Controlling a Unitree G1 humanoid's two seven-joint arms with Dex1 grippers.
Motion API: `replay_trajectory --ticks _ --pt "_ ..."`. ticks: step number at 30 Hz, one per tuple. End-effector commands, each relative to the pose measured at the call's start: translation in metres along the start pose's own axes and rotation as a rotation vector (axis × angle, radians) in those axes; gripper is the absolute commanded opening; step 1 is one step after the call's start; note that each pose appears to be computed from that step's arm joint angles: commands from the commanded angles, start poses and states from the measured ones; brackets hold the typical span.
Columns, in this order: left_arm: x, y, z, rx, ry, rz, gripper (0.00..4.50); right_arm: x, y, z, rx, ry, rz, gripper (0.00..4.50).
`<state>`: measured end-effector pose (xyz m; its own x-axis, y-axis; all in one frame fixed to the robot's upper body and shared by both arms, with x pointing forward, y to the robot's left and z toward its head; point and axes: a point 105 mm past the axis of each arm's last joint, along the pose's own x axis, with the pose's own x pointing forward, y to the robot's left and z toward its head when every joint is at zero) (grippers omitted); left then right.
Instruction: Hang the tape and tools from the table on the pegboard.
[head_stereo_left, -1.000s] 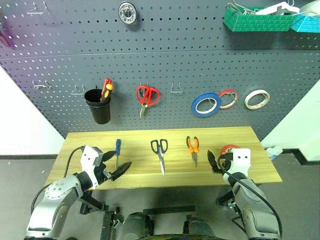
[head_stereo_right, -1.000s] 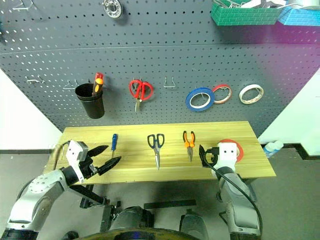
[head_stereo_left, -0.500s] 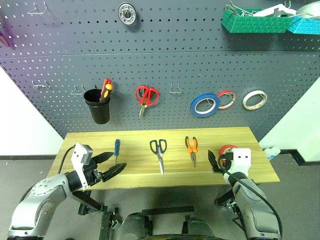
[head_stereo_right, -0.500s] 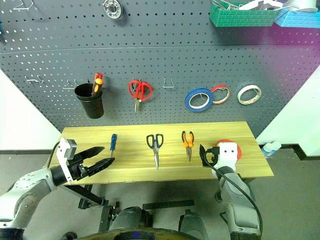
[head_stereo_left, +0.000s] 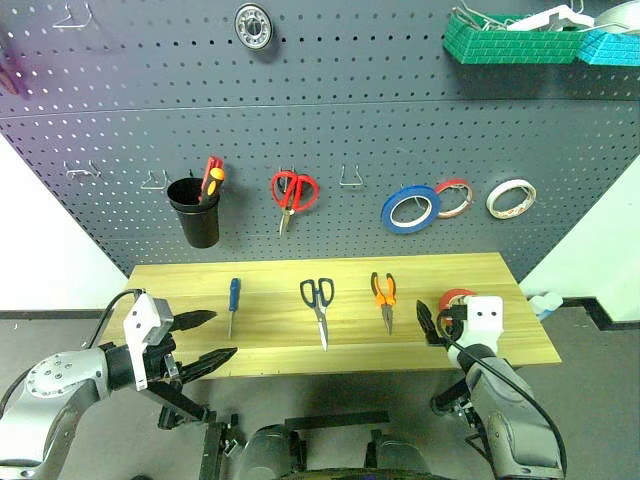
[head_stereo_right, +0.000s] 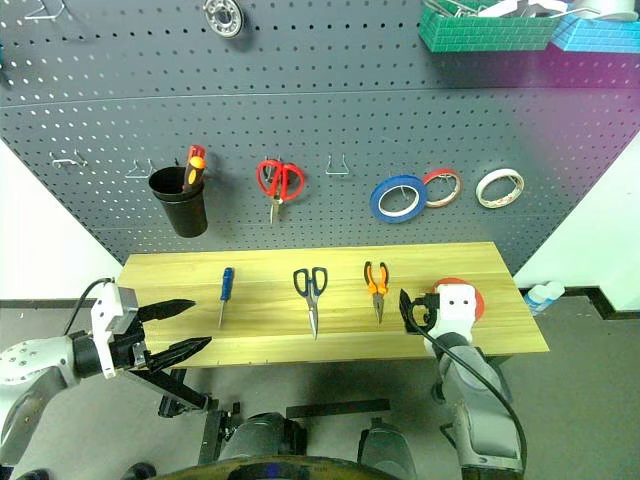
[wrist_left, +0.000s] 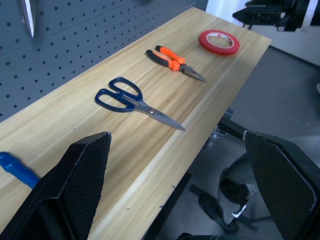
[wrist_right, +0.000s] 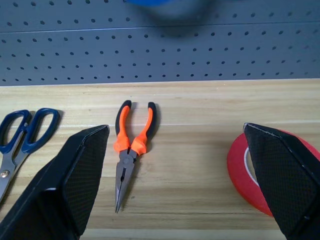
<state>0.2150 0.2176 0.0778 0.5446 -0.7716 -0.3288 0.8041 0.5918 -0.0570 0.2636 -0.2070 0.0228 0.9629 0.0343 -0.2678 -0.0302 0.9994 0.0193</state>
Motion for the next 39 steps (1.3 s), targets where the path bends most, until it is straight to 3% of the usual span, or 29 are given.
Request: replay_trajectory --ticks 1,6,10,16,26,31,39 --pt "-0.003 0.004 0.011 0.070 -0.017 0.002 4.45 -0.004 0.005 0.021 -0.041 -0.061 0.032 4.50" --pt "0.003 0.004 0.024 0.101 -0.040 0.003 4.45 -0.005 0.012 0.010 -0.032 -0.015 0.024 4.50" --pt "0.004 0.003 0.030 0.115 -0.047 0.009 4.45 0.029 -0.028 -0.007 -0.038 0.054 -0.023 4.50" --pt "0.006 0.002 0.034 0.113 -0.064 0.005 4.45 0.033 -0.032 -0.011 -0.118 0.114 0.003 4.50" --pt "0.007 -0.001 0.031 0.117 -0.072 0.010 4.45 0.031 -0.035 -0.005 -0.155 0.138 0.039 4.50" --pt "0.004 -0.002 0.029 0.115 -0.070 0.019 4.45 0.023 -0.036 0.002 -0.072 0.139 0.075 4.50" --pt "0.006 -0.003 0.021 0.102 -0.071 0.013 4.45 0.034 -0.050 0.007 -0.259 0.209 0.043 4.50"
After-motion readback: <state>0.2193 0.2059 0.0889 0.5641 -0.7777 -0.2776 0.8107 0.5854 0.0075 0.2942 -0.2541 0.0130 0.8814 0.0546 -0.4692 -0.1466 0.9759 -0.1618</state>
